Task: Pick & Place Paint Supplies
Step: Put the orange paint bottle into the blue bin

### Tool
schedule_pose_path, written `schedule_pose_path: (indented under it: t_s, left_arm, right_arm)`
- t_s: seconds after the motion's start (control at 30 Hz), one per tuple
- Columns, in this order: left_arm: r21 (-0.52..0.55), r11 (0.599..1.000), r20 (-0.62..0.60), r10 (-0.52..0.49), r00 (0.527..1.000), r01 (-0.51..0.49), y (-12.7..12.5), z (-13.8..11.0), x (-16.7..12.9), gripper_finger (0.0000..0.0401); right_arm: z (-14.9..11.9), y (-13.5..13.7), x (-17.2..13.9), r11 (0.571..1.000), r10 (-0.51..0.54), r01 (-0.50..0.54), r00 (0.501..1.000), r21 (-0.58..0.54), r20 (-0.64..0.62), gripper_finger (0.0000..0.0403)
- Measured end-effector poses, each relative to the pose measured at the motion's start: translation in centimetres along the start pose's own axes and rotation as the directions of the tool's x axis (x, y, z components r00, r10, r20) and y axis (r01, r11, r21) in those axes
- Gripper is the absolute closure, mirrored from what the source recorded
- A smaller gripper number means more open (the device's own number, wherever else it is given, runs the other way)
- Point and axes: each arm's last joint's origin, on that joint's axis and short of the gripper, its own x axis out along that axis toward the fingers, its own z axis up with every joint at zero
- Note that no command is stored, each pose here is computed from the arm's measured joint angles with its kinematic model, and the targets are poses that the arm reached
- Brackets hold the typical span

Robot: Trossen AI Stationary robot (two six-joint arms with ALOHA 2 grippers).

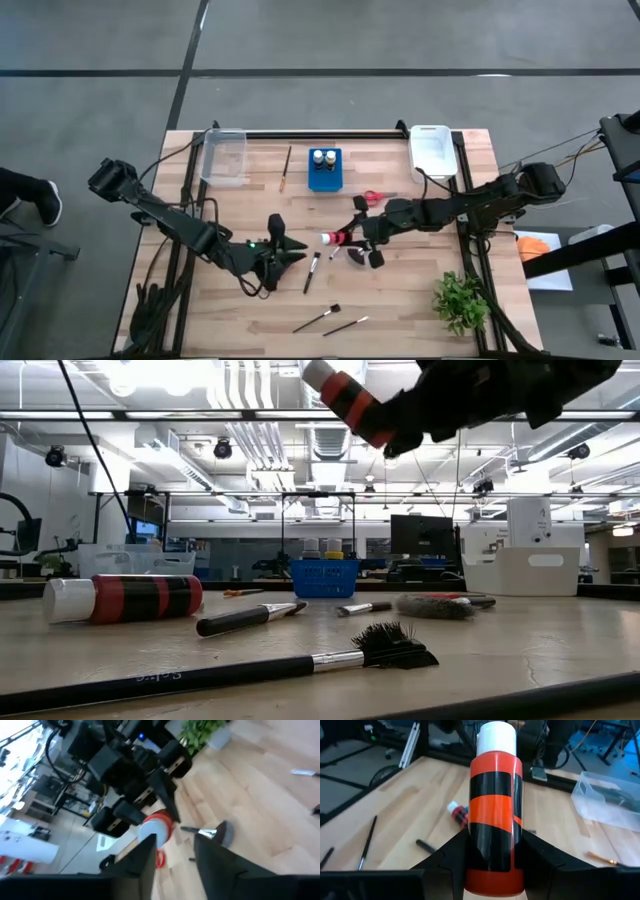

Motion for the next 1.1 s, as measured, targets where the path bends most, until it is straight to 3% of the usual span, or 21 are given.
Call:
schedule_pose_path:
  t_s: [0.17, 0.33, 1.1]
  left_arm:
    - [0.014, 1.0, -0.015, 0.026, 1.0, -0.025, 0.1, -0.2, 0.7, 0.019]
    - [-0.027, 0.999, -0.014, 0.032, 0.999, -0.033, 0.4, -0.4, 0.9, 0.0154]
    - [-0.067, 0.997, -0.01, -0.035, 0.999, 0.034, 0.1, -1.0, 2.5, 0.0148]
  right_arm:
    - [-0.4, 0.0, 0.4, 1.0, 0.002, -0.002, 1.0, -0.001, -0.013, 0.0267]
    - [-0.2, 0.1, 1.2, 1.0, 0.014, -0.014, 1.0, -0.004, -0.012, 0.0267]
    - [0.4, 0.6, 2.9, 0.998, 0.057, -0.057, 0.998, -0.025, -0.004, 0.0267]
